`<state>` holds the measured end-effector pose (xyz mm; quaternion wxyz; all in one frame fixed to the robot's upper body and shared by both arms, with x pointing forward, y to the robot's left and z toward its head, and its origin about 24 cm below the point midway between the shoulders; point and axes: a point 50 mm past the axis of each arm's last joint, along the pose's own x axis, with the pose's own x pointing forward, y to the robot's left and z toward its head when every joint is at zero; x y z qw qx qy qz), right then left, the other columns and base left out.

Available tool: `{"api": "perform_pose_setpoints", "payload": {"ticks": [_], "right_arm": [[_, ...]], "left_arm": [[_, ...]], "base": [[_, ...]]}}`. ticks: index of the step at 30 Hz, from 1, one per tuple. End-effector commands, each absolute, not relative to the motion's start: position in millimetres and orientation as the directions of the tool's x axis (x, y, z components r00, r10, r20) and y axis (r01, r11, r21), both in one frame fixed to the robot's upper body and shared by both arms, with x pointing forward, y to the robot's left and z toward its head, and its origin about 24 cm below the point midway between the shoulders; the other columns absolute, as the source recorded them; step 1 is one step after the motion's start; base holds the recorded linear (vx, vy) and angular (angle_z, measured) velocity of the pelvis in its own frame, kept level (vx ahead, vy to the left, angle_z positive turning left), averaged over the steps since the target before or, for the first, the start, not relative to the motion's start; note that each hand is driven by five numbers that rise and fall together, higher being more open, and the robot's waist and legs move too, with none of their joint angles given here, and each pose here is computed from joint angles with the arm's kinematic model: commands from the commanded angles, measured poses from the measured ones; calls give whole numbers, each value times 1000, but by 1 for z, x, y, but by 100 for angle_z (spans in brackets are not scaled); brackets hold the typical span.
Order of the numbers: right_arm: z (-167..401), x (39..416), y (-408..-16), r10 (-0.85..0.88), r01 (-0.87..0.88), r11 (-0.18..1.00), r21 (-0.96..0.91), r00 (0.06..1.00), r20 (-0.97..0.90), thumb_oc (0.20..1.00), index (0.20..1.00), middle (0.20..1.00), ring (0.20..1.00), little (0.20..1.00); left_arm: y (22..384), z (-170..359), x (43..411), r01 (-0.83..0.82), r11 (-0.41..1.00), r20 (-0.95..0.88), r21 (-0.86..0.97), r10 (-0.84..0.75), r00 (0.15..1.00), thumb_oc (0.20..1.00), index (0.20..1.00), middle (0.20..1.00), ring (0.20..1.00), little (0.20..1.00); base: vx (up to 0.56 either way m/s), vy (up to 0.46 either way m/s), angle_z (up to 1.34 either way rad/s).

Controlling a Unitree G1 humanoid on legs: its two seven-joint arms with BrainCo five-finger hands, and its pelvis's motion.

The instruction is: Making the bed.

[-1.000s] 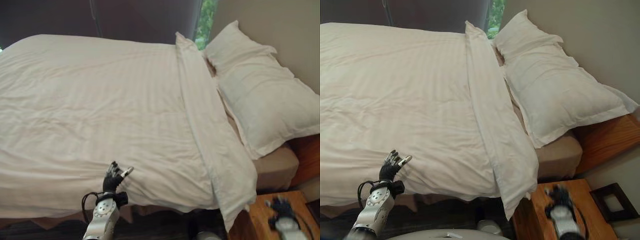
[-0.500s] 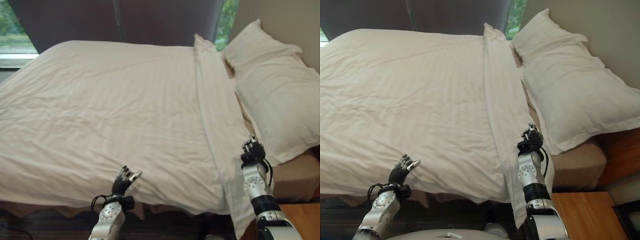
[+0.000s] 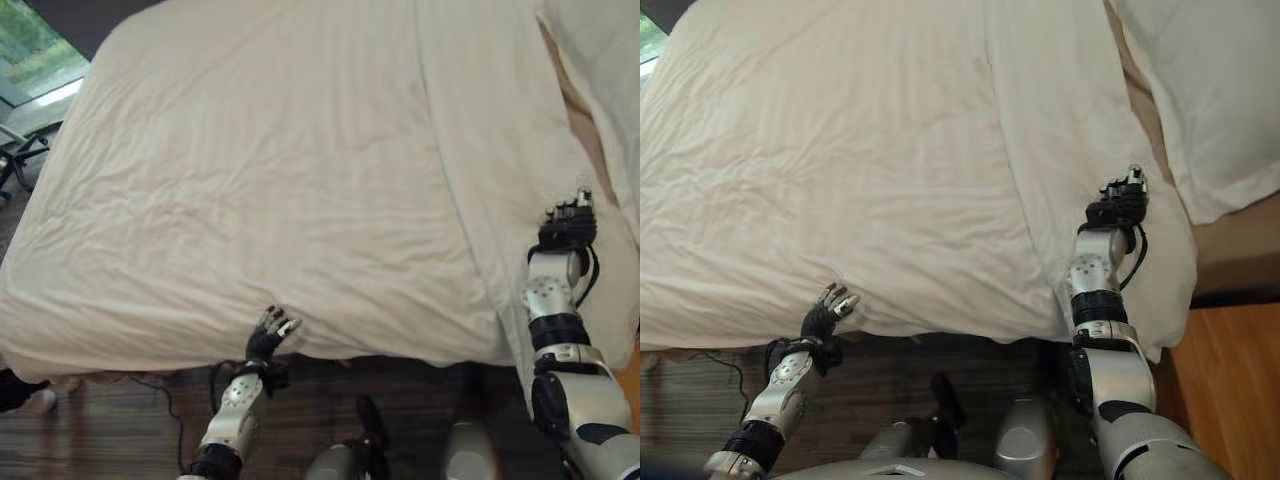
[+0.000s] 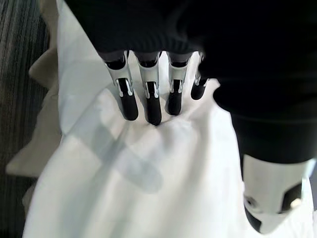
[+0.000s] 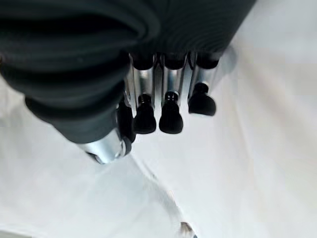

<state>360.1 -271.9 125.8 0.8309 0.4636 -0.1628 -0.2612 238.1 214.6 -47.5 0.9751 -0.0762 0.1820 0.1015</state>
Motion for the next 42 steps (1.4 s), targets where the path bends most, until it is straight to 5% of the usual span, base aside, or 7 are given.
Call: {"api": "perform_pose_setpoints", "payload": {"ticks": [1, 8, 17, 19, 21, 30, 42], "right_arm": [[91, 356, -273, -619, 370, 250, 895, 772, -147, 200, 200, 200, 200, 200], [-83, 231, -269, -552, 787, -48, 616, 493, -673, 200, 200, 200, 200, 200], [-130, 130, -289, -538, 953, -13, 303, 248, -805, 200, 200, 200, 200, 200], [-131, 130, -286, -530, 958, 78, 277, 275, -802, 200, 200, 200, 200, 200], [-129, 139, -281, -522, 944, 193, 268, 330, -786, 1000, 1000, 1000, 1000, 1000], [-67, 228, -223, -291, 386, 912, 138, 847, -446, 1000, 1000, 1000, 1000, 1000], [-23, 249, -191, -71, 77, 997, 18, 969, -236, 1000, 1000, 1000, 1000, 1000]], "left_arm": [[216, -44, 248, -237, 959, -342, -154, 174, 923, 1000, 1000, 1000, 1000, 1000], [202, -55, 259, -295, 926, -413, -234, 180, 893, 1000, 1000, 1000, 1000, 1000], [210, -77, 231, -383, 888, -514, -254, 211, 832, 1000, 1000, 1000, 1000, 1000], [211, -80, 225, -386, 888, -526, -249, 211, 824, 1000, 1000, 1000, 1000, 1000], [209, -83, 219, -385, 890, -536, -244, 206, 818, 1000, 1000, 1000, 1000, 1000], [173, -33, 243, -51, 971, -292, -234, -20, 956, 1000, 1000, 1000, 1000, 1000], [169, 1, 238, 106, 968, -134, -226, -139, 981, 1000, 1000, 1000, 1000, 1000]], "base": [[20, 49, -25], [87, 33, -6], [60, 19, -5], [27, -13, -24], [10, -16, -12], [-9, -24, 18], [0, 1, 4]]}}
